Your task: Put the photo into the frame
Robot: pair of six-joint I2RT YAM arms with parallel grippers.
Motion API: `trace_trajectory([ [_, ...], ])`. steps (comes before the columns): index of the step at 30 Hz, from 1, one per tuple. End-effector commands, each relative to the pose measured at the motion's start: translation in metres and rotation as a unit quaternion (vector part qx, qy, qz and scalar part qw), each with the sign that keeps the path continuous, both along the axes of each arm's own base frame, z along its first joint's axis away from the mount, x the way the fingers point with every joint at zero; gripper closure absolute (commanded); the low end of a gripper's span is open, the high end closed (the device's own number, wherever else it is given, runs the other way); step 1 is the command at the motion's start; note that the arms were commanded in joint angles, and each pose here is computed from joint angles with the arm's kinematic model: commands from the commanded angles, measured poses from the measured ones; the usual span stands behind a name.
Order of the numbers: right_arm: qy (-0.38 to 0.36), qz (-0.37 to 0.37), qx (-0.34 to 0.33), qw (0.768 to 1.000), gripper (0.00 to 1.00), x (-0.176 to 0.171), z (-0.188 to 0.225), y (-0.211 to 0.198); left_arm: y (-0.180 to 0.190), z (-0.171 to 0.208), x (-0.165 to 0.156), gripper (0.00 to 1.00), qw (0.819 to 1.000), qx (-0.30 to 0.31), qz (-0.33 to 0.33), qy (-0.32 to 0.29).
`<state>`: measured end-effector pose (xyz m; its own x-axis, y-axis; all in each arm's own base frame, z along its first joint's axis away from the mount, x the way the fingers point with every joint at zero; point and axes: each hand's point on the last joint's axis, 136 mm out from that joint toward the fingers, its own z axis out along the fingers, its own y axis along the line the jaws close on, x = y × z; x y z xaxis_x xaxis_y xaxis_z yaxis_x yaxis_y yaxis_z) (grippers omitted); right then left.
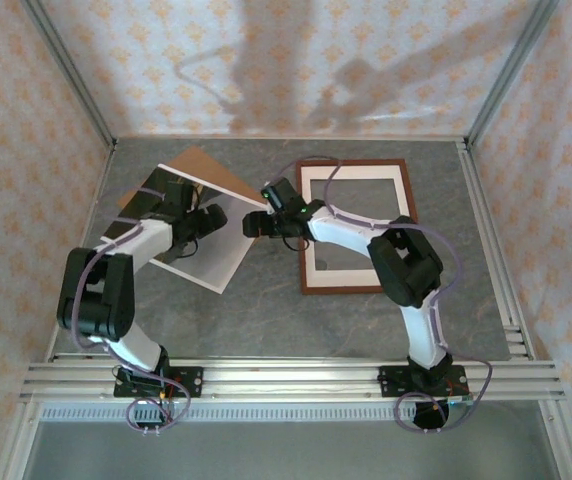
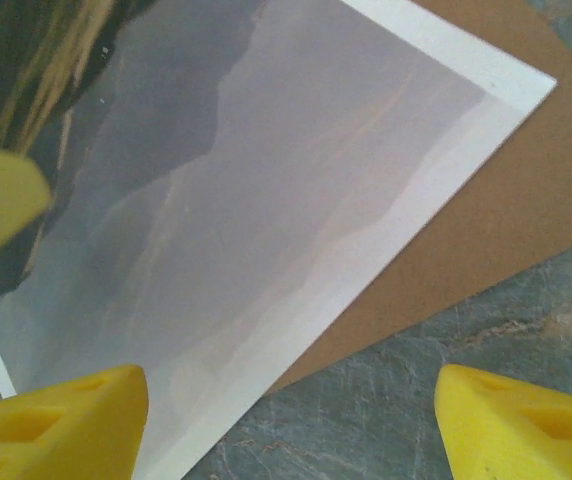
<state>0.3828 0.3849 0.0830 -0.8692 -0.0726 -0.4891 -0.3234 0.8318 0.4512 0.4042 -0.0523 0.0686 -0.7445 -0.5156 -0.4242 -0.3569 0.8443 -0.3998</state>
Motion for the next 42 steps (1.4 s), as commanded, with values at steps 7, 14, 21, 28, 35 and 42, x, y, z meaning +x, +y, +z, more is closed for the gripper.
trace_trajectory([
  [7,-0.045,-0.104,-0.065,0.991,0.25,0.002,0.013,-0.078,-0.084,-0.017,0.048,0.08,0.994,-0.041,-0.100,-0.012],
  [14,-0.082,-0.171,-0.119,0.975,0.23,0.000,0.030,-0.145,-0.113,-0.035,0.014,0.09,0.988,-0.056,-0.144,0.013],
  [21,-0.101,-0.181,-0.145,0.967,0.23,-0.002,0.045,-0.165,-0.109,-0.043,-0.052,0.10,0.985,-0.078,-0.146,0.039],
  [28,-0.084,-0.139,-0.092,0.982,0.23,-0.006,0.045,-0.135,-0.071,0.004,-0.087,0.09,0.992,-0.012,-0.123,0.002],
  [35,-0.064,-0.023,-0.061,0.996,0.23,-0.010,0.038,-0.047,0.015,0.034,-0.064,0.08,0.998,0.024,0.028,-0.045],
  [42,-0.017,0.019,-0.058,0.998,0.24,-0.009,0.010,0.004,0.088,0.034,-0.047,0.06,0.984,0.050,0.161,-0.054],
])
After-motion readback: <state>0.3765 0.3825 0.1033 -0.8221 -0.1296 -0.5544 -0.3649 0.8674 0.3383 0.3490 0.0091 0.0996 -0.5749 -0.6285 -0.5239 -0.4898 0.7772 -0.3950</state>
